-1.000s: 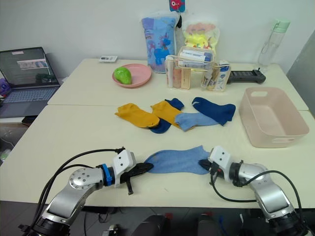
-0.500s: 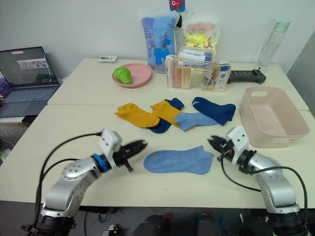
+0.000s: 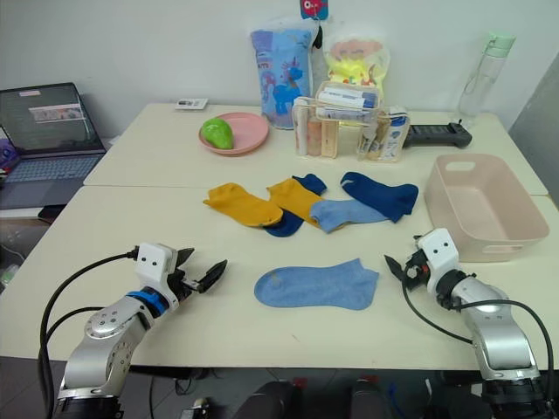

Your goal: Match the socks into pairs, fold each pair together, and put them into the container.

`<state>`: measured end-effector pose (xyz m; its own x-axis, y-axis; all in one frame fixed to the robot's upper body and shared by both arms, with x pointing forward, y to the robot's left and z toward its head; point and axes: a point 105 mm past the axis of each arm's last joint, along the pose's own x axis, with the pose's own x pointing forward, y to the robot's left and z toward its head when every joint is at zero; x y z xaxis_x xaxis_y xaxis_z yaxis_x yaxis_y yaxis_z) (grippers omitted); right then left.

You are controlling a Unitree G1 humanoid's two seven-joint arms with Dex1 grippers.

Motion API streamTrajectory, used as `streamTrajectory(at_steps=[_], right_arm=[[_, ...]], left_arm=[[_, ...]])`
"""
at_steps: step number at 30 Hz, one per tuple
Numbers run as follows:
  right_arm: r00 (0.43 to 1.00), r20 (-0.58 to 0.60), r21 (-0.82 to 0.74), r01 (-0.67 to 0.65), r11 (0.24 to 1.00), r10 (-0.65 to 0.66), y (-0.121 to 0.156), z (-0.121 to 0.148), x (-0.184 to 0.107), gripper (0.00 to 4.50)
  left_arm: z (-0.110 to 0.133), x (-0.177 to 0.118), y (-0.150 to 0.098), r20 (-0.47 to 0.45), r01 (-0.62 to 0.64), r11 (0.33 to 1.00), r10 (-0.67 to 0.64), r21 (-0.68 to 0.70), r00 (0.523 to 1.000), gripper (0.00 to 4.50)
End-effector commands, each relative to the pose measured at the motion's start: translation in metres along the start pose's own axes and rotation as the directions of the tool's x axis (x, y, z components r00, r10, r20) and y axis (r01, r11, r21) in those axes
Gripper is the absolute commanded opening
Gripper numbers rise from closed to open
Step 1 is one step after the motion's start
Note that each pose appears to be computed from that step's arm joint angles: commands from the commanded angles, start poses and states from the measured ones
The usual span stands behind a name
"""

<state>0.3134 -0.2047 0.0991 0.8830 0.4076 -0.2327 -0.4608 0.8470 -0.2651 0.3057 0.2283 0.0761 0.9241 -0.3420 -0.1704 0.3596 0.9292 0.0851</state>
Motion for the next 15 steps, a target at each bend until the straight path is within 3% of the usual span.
streamTrajectory(at_steps=[1, 15], right_arm=[[0.999, 0.041, -0.015, 0.007, 1.000, -0.007, -0.001, 0.013, -0.001, 4.50], [0.998, 0.065, -0.049, -0.015, 0.999, 0.018, 0.007, 0.031, 0.005, 4.50]], left_arm=[[0.010, -0.002, 0.004, 0.031, -0.010, 0.999, 0.008, 0.051, 0.999, 4.48], [0.011, 0.001, -0.002, 0.030, 0.025, 0.998, -0.027, 0.064, 0.999, 4.48]])
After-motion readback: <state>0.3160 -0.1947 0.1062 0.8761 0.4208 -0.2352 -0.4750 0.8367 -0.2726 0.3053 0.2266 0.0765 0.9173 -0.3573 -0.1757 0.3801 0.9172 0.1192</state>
